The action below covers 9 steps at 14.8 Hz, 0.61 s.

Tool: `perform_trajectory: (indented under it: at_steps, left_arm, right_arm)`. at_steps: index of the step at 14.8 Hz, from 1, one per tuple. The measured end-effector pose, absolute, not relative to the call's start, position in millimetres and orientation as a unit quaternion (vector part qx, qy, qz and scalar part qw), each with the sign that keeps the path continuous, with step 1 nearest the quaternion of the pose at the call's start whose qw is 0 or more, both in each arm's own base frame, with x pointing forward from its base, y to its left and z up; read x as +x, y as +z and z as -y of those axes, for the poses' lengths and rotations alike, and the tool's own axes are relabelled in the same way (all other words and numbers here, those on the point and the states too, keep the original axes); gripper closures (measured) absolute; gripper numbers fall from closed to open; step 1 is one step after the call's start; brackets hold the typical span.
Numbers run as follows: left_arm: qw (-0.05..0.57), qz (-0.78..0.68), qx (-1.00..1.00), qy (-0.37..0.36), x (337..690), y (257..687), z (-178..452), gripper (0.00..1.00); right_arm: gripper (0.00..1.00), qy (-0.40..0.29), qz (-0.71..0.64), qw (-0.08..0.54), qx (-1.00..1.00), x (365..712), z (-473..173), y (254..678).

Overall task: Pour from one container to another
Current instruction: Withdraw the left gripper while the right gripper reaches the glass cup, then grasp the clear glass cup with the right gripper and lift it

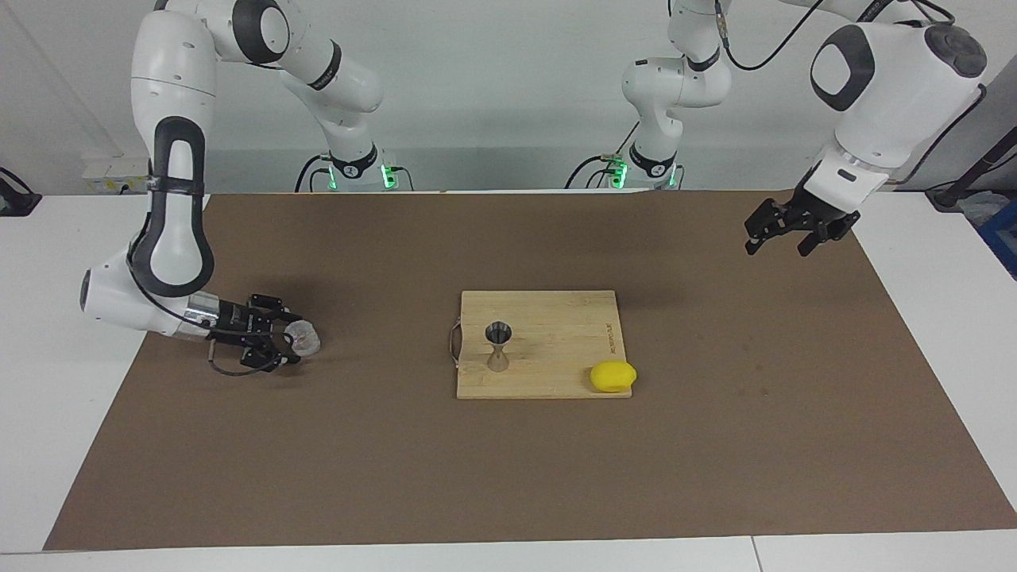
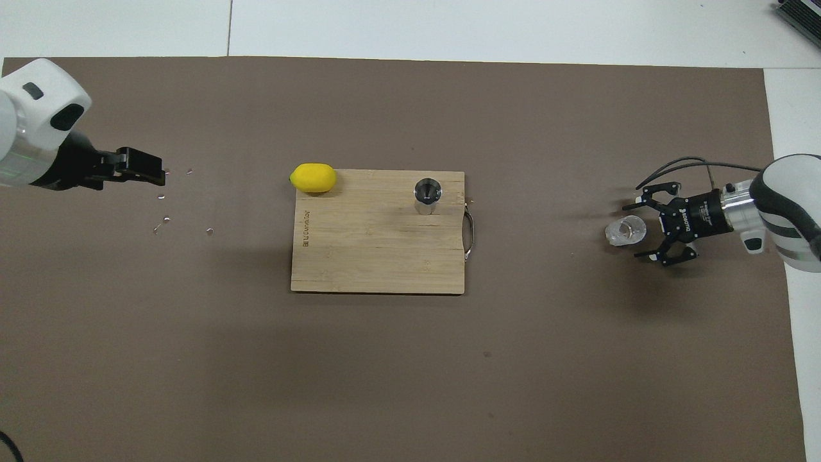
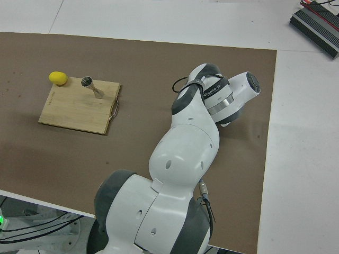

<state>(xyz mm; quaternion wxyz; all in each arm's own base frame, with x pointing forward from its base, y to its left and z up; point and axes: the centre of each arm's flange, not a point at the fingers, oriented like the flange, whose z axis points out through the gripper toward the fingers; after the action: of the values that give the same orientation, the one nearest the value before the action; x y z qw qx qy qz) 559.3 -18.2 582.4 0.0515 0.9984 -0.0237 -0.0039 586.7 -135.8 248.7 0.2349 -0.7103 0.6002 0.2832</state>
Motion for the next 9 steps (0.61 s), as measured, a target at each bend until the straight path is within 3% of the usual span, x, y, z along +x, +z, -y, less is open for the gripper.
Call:
perform_trajectory:
  at_steps: [5,9]
  left_arm:
    - [0.015,0.046,0.999,-0.020,543.2,612.4,28.9,0.00]
    - [0.012,0.053,0.998,-0.026,541.5,609.4,38.4,0.00]
  right_arm:
    - [0.00,0.287,-0.605,0.250,-0.700,587.3,133.4,249.4]
    - [0.07,0.292,-0.609,0.261,-0.690,586.2,131.1,247.8]
